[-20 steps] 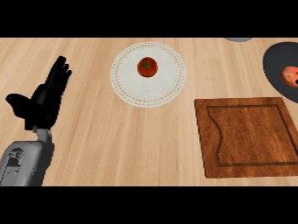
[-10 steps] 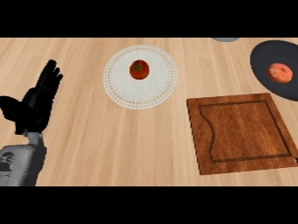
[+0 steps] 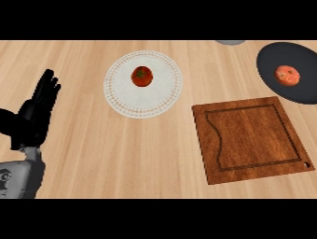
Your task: Pick the squash from the cutting board and place it in the pan
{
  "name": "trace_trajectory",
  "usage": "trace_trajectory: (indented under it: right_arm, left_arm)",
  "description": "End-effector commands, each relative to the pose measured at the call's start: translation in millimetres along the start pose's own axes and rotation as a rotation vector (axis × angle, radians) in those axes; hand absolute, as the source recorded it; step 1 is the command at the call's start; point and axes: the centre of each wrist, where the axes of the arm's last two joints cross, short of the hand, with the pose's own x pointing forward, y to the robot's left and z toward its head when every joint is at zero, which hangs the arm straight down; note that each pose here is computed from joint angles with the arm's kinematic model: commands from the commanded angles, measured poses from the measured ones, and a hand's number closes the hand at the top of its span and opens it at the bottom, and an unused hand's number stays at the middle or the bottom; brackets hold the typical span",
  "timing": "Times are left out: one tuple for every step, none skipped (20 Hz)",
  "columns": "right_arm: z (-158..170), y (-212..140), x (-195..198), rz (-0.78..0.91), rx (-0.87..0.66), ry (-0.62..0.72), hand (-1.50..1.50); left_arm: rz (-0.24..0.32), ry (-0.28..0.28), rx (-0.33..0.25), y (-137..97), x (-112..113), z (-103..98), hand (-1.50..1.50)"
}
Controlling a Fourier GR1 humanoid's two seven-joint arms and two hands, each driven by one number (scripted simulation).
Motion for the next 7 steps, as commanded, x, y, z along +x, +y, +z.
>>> trace_trajectory:
  right_arm:
    - [15, -6, -3, 0.003, 0.021, 0.005, -1.50]
    - [11, 7, -2, -0.002, 0.055, 0.015, -1.50]
    - [25, -15, -1, 0.009, 0.037, 0.008, -1.50]
    - [19, -1, 3, 0.002, 0.058, 0.014, -1.50]
    - [27, -15, 8, 0.029, 0.064, 0.030, -1.50]
    - [43, -8, -6, 0.070, 0.041, 0.029, -1.50]
    - [30, 7, 9, 0.060, 0.042, 0.022, -1.50]
  left_arm:
    - [-0.010, -0.001, -0.006, 15, 11, 7, 0.00]
    - [-0.004, -0.013, -0.002, -4, 8, 2, 0.00]
    - [-0.010, 0.001, 0.012, 4, 5, 2, 0.00]
    - [-0.003, 0.015, 0.012, 9, -6, 2, 0.00]
    - [-0.006, 0.024, -0.001, 10, 1, -1, 0.00]
    - [-0.003, -0.001, 0.000, 2, -2, 10, 0.00]
    - [-0.005, -0.006, 0.002, -3, 6, -6, 0.00]
